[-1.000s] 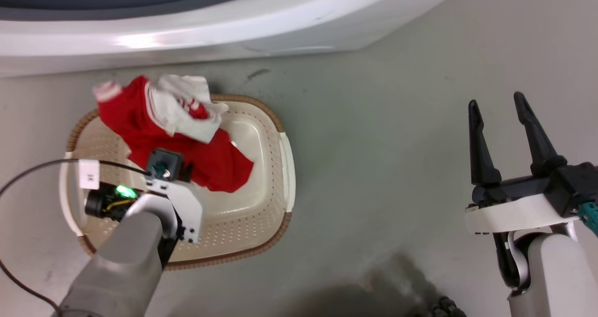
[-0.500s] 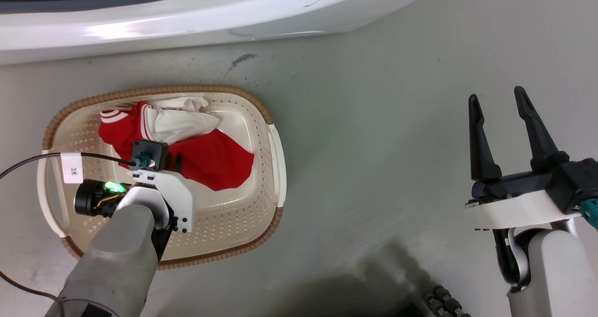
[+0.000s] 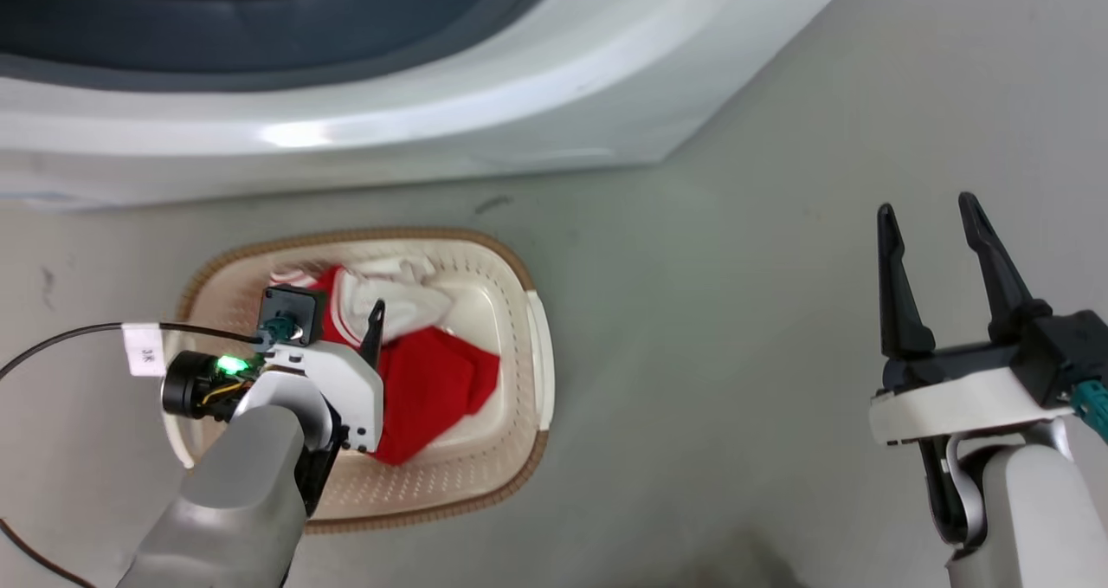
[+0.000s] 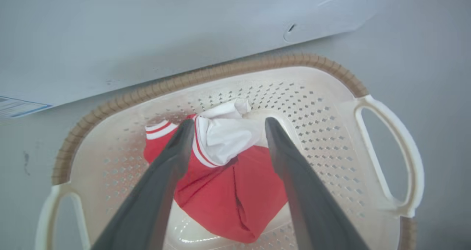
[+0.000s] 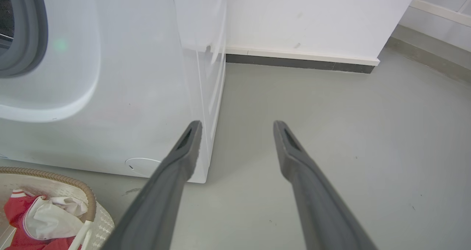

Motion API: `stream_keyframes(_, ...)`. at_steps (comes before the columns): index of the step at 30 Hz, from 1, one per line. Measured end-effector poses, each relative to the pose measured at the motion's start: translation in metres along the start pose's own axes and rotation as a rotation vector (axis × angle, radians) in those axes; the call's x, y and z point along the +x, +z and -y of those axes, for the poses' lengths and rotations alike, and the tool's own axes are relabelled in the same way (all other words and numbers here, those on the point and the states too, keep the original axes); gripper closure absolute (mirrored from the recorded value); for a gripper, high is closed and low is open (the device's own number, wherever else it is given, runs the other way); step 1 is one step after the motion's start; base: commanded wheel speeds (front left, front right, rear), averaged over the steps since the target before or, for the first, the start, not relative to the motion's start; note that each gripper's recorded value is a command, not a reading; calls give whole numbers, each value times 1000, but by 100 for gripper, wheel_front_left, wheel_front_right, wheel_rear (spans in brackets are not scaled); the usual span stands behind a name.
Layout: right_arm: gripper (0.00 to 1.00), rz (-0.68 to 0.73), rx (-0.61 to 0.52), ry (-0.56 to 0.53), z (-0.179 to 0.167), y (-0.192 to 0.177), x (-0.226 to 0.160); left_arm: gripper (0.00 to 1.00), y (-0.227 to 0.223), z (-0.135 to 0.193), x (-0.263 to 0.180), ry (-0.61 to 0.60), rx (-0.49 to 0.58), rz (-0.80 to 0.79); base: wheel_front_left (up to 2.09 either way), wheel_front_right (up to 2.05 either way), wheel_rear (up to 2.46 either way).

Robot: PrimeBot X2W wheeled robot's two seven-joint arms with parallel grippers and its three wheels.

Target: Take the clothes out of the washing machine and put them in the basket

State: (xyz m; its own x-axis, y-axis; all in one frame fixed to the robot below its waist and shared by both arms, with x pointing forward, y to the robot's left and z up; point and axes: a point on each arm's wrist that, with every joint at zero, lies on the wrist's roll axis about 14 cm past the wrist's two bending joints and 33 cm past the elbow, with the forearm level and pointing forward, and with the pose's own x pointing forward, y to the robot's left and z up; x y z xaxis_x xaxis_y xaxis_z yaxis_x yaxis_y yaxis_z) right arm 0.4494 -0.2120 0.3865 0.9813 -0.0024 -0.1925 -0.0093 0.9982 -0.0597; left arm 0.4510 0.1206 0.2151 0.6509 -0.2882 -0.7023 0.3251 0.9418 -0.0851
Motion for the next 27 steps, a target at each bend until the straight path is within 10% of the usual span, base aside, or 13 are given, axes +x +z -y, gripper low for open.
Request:
stream_keyframes(13, 0, 107, 40, -8, 1, 46, -25, 0, 118, -14, -66, 30, 28, 394, 0, 0, 0)
stream_keyframes(27, 0, 35, 95, -86, 24, 21, -36, 0, 260, -16, -36, -46, 95, 560, 0, 0, 0)
